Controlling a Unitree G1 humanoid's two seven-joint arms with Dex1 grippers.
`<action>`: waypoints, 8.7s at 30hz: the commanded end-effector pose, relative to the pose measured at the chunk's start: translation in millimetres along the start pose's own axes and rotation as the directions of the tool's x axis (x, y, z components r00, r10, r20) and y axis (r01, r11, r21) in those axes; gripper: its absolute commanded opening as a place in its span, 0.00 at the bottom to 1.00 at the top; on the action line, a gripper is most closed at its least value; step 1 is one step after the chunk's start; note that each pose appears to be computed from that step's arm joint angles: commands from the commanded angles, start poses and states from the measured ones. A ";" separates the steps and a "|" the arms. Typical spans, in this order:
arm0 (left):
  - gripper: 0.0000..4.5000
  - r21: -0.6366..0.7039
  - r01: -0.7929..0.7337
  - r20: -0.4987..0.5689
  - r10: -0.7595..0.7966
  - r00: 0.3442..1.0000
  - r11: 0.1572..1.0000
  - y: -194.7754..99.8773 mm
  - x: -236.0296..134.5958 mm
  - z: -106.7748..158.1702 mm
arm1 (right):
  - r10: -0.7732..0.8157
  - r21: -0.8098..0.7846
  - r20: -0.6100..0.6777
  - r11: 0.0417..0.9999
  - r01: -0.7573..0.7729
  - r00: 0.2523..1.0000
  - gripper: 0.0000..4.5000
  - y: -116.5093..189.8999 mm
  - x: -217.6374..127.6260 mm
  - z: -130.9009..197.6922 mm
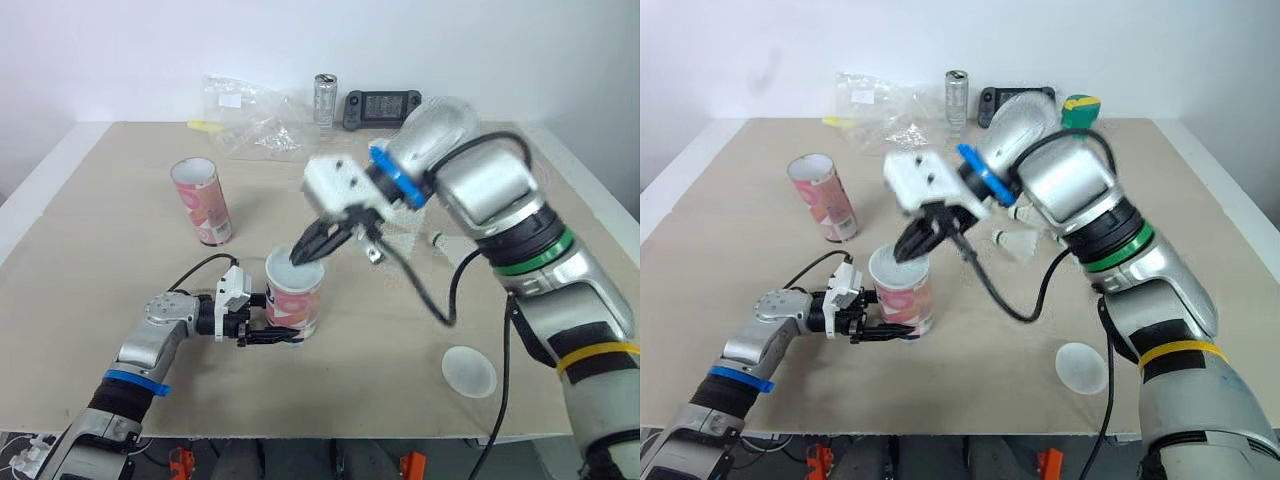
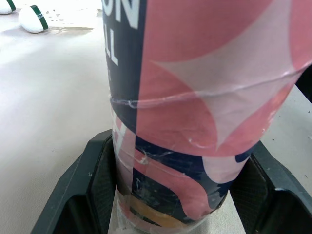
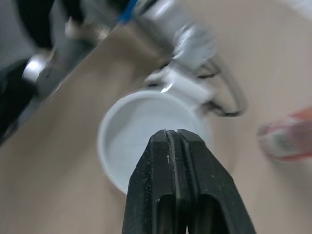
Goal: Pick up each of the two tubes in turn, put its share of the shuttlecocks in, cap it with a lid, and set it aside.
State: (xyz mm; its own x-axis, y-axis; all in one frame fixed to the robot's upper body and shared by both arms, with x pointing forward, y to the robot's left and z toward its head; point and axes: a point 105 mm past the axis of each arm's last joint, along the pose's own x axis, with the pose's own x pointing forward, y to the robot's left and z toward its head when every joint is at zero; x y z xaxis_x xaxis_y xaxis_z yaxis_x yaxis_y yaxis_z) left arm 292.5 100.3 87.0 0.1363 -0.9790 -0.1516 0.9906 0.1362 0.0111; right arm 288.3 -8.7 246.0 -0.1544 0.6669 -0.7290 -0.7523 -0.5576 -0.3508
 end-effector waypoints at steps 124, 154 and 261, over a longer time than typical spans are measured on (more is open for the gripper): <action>1.00 0.071 -0.067 0.377 0.036 0.925 0.995 2.5 24.0 125.7 | -0.662 0.384 -0.704 -0.658 0.648 -0.255 0.73 199.3 -264.0 -263.7; 1.00 0.132 -0.158 0.422 0.089 0.902 0.979 0.1 10.5 126.3 | -0.518 0.554 -0.817 -0.578 0.599 0.255 0.98 293.1 -153.1 -301.1; 0.71 0.369 0.161 -0.491 0.045 0.870 0.915 55.2 -83.4 59.0 | -0.876 0.716 -0.296 0.061 0.696 0.381 1.00 124.5 -77.3 -147.1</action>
State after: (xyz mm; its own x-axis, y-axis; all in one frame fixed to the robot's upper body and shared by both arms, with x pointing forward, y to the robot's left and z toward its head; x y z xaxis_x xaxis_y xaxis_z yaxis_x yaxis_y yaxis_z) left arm 348.5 176.7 159.6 0.2115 -0.8019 -0.5588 0.9310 -0.0087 0.3649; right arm 293.4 -195.6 166.6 0.7628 0.6227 -0.1743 -0.6413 0.7631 -0.0800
